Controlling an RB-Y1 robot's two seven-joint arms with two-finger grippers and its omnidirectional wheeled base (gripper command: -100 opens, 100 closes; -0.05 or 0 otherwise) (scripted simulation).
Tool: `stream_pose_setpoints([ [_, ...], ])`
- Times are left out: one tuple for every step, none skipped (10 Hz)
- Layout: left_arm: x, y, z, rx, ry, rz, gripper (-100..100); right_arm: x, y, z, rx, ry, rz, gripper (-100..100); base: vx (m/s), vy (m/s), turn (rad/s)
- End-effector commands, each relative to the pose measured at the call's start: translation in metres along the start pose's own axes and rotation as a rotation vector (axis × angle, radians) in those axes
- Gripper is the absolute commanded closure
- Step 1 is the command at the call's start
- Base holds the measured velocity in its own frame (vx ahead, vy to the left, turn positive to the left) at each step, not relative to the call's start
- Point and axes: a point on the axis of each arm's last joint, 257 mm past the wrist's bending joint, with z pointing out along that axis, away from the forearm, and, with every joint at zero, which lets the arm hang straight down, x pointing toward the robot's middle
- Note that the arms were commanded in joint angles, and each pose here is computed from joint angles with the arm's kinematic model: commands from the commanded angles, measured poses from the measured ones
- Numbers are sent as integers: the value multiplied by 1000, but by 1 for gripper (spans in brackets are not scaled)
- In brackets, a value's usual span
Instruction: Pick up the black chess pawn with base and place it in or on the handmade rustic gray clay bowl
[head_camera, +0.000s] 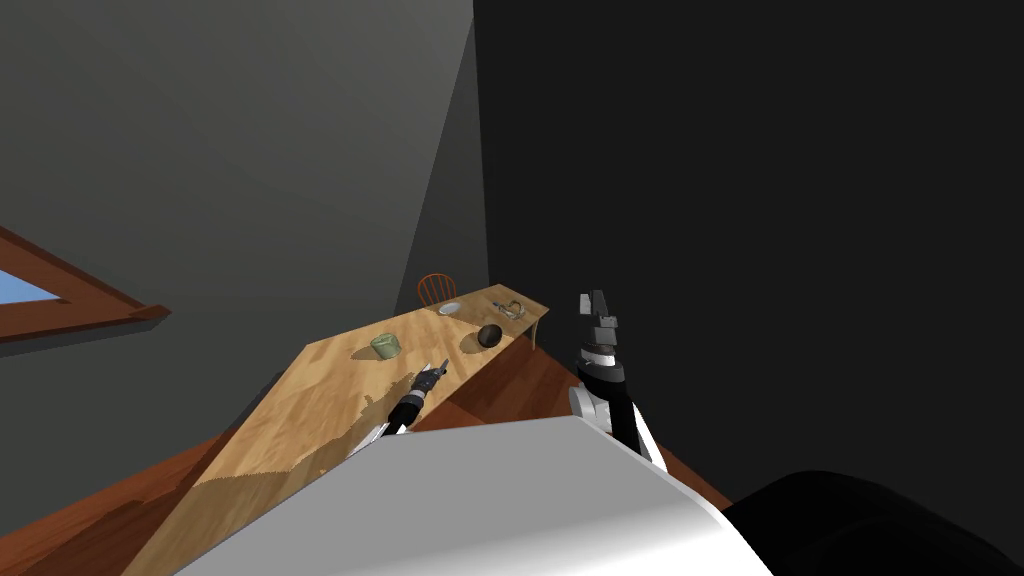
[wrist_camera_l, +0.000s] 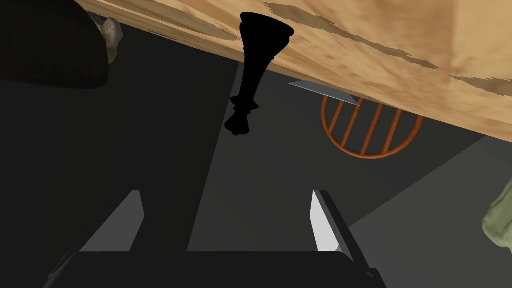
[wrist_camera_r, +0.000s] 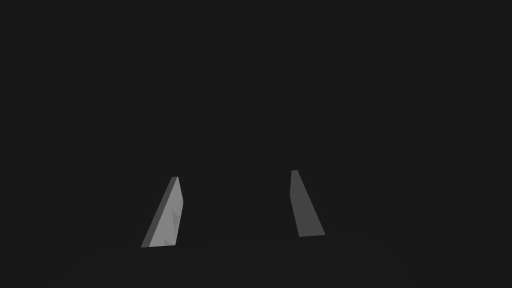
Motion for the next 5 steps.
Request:
stream_pose_setpoints([
  [11, 7, 0, -13, 30, 39, -100, 0, 0, 0, 0, 0, 0, 0, 47, -36, 20],
  [22, 14, -4, -26, 60, 58, -100, 0, 0, 0, 0, 0, 0, 0, 42, -40, 16],
  [35, 21, -9, -42, 95, 73, -100, 0, 0, 0, 0, 0, 0, 0, 39, -46, 10],
  [50, 30, -15, -57, 136, 101, -100, 0, 0, 0, 0, 0, 0, 0, 46, -41, 13],
  [50, 30, -15, -57, 136, 101, -100, 0, 0, 0, 0, 0, 0, 0, 36, -31, 12],
])
